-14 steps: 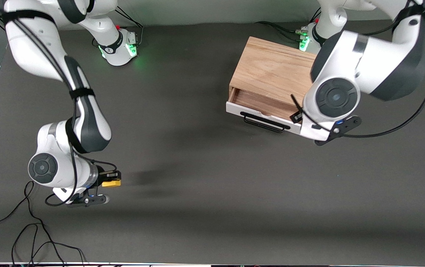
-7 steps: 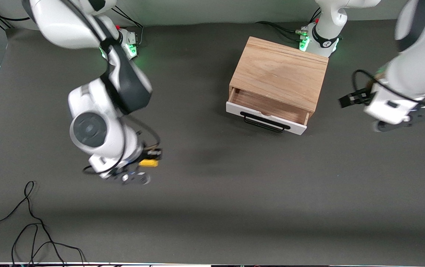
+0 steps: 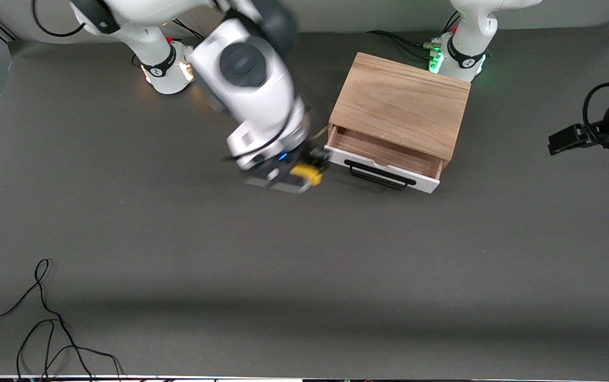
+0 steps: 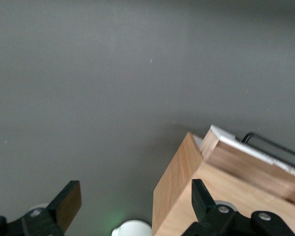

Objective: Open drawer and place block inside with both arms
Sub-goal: 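Lift the yellow cube with the right gripper while the left gripper withdraws, then lower the yellow cube into the open drawer with the right gripper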

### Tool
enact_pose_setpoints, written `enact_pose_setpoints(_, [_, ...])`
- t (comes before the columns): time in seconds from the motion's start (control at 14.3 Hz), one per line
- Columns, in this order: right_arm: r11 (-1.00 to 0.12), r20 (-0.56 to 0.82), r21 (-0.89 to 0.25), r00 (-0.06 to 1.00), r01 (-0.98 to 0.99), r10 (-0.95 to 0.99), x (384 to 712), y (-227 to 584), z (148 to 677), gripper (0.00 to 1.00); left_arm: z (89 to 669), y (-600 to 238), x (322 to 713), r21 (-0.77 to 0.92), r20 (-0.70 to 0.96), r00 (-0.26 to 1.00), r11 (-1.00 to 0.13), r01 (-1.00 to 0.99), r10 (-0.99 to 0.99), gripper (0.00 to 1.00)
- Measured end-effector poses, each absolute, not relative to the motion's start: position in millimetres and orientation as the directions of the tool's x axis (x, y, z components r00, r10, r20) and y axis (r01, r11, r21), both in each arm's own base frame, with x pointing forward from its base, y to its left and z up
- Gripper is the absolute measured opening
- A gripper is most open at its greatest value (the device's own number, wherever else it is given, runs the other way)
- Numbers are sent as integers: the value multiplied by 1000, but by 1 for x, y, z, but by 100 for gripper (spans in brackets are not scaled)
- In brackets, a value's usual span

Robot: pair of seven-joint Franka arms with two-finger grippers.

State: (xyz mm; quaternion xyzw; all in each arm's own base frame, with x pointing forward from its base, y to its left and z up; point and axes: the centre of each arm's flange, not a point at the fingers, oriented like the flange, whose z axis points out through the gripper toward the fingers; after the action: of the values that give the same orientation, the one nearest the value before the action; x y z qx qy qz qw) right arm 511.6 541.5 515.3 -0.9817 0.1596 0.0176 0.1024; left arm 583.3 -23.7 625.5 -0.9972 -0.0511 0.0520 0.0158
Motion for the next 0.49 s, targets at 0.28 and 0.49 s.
enact_pose_setpoints(0.28, [-917, -73, -210, 940, -340, -333, 453, 614, 479, 55, 585, -26, 588, -18, -29, 996, -997, 80, 80, 100])
enact_pose_setpoints(0.49, [-924, -84, -172, 940, -341, -331, 451, 619, 452, 55, 576, -30, 574, 1, -32, 996, -997, 80, 80, 100])
